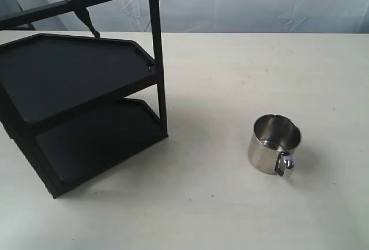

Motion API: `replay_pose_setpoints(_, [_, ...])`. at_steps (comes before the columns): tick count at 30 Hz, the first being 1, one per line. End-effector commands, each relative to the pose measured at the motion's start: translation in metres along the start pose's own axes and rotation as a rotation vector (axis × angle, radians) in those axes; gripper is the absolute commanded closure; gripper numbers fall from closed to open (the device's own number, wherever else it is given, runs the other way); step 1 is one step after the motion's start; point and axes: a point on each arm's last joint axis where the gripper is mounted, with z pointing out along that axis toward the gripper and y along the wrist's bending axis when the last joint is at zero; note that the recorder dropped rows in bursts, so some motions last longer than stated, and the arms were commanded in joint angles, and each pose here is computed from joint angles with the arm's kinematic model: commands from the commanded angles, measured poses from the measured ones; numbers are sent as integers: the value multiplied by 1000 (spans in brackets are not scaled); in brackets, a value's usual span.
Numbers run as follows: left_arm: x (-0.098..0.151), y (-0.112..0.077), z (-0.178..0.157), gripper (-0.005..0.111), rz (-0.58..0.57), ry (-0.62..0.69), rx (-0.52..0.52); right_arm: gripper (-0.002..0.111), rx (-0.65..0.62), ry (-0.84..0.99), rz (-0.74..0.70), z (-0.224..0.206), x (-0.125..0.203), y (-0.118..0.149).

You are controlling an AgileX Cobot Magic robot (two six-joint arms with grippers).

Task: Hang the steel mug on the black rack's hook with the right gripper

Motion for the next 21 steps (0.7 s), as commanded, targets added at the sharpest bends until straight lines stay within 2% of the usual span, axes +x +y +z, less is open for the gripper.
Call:
replay_pose_setpoints(1, [0,0,0,105,-2,-5,1,108,-30,-295,133,-4,-26,1])
replay_pose_setpoints(3, [0,0,0,105,-2,-5,1,108,-40,-441,239,-9,-38,-1])
replay_pose_setpoints(6, [0,0,0,105,-2,-5,1,108,-80,-595,576,-16,-49,-8])
replay_pose_setpoints(8, [0,0,0,105,-2,-5,1,108,-121,-602,750,-16,-50,-10])
replay_pose_setpoints(11, [0,0,0,105,-2,-5,1,109,-134,-467,805,-10,-40,-5])
replay_pose_setpoints(15, [0,0,0,105,-2,-5,1,109,-146,-265,779,-8,-38,6])
replay_pose_setpoints(21, [0,0,0,105,-2,-5,1,109,-63,-51,491,-1,-78,18])
